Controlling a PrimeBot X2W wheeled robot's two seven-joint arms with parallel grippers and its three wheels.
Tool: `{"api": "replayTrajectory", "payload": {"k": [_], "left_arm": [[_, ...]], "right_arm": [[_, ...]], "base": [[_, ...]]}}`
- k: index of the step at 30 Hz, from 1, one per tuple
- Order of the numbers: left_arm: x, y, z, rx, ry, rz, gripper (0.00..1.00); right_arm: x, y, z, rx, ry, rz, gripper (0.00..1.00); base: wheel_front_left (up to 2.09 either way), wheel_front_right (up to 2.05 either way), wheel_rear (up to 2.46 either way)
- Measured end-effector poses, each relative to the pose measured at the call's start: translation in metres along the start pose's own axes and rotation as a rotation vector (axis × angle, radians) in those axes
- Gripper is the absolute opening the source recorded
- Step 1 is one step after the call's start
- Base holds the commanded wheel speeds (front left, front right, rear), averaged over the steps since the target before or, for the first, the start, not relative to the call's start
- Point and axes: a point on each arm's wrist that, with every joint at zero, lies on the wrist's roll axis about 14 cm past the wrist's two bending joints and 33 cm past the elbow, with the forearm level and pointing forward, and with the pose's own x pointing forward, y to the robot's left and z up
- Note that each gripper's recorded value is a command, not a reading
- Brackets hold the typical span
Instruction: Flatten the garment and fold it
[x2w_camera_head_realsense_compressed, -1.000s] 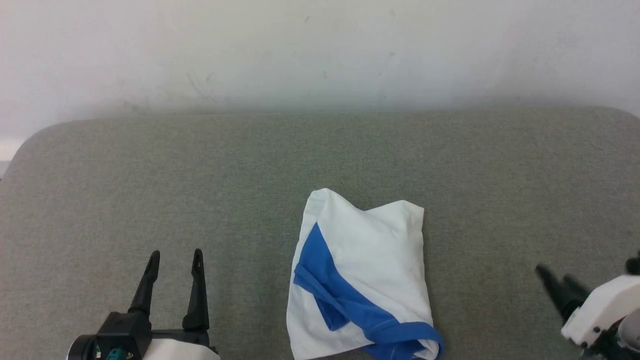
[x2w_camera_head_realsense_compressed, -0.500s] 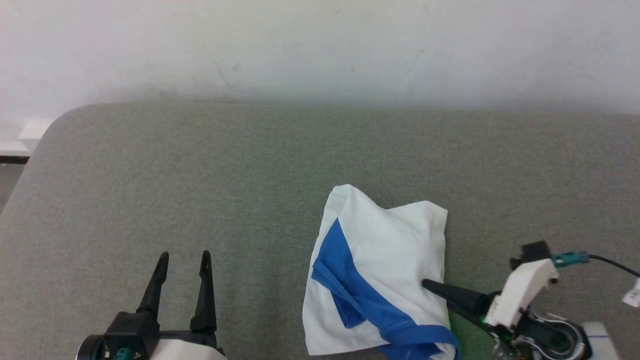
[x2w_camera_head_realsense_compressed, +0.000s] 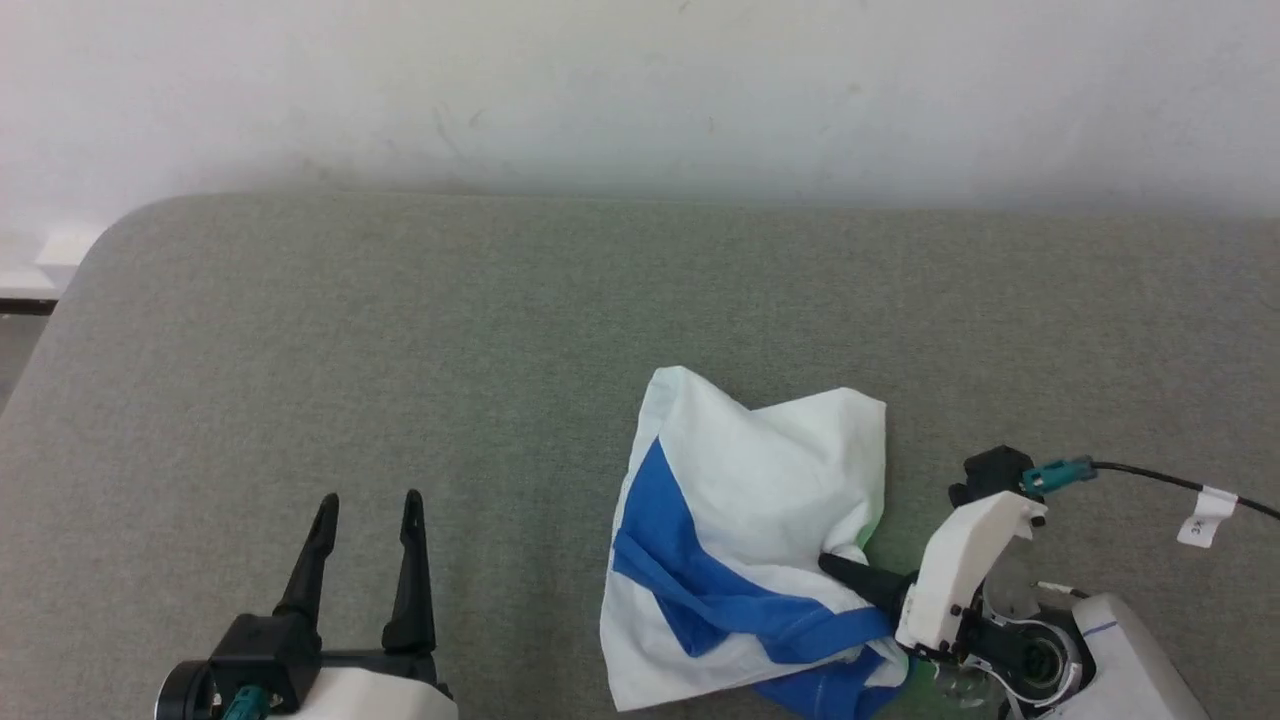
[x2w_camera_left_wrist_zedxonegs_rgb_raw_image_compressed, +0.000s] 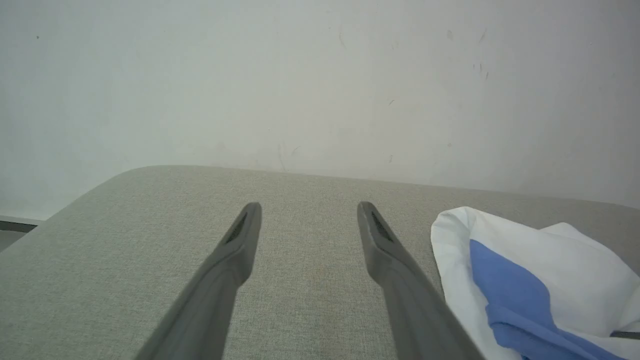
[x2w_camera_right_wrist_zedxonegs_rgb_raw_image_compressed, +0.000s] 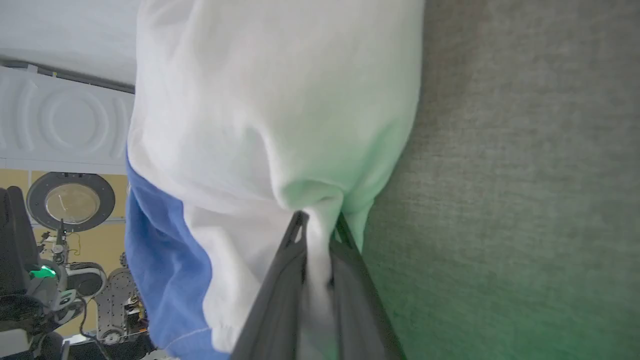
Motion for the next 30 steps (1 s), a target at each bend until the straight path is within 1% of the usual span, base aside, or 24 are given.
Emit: {"api": "replayTrajectory", "payload": {"k": [1, 2, 7, 11, 12, 13, 19, 22, 25, 30], "left_arm": [[0.0, 0.0, 0.0, 0.0, 0.0, 0.0, 1.0], [0.002, -0.004, 0.001, -0.003, -0.005, -0.013, 1.0], [0.007, -0.02, 0.003, -0.011, -0.016, -0.067, 1.0], [0.015, -0.04, 0.005, -0.026, -0.025, -0.125, 1.0], [0.015, -0.04, 0.005, -0.026, -0.025, -0.125, 1.0], [0.017, -0.045, 0.006, -0.029, -0.028, -0.141, 1.0], [0.033, -0.085, 0.005, -0.047, -0.032, -0.261, 1.0], [0.046, -0.108, 0.007, -0.057, -0.048, -0.329, 1.0], [0.06, -0.131, 0.004, -0.06, -0.055, -0.4, 1.0], [0.085, -0.163, -0.006, -0.064, -0.059, -0.498, 1.0]], "right_arm": [[0.0, 0.0, 0.0, 0.0, 0.0, 0.0, 0.0], [-0.006, -0.005, 0.004, -0.087, -0.012, -0.036, 0.0], [-0.033, -0.032, 0.012, -0.31, -0.018, -0.179, 0.0], [-0.063, -0.059, 0.02, -0.432, -0.01, -0.305, 0.0], [-0.063, -0.059, 0.02, -0.432, -0.01, -0.305, 0.0], [-0.071, -0.065, 0.023, -0.449, -0.015, -0.332, 0.0], [-0.125, -0.114, 0.034, -0.505, -0.028, -0.526, 0.0], [-0.155, -0.144, 0.041, -0.488, -0.037, -0.634, 0.0], [-0.184, -0.175, 0.053, -0.442, -0.071, -0.739, 0.0], [-0.228, -0.22, 0.08, -0.383, -0.175, -0.895, 0.0]], "base": [[0.0, 0.0, 0.0], [0.0, 0.0, 0.0], [0.0, 0.0, 0.0], [0.0, 0.0, 0.0], [0.0, 0.0, 0.0], [0.0, 0.0, 0.0], [0.0, 0.0, 0.0], [0.0, 0.0, 0.0], [0.0, 0.0, 0.0], [0.0, 0.0, 0.0]]}}
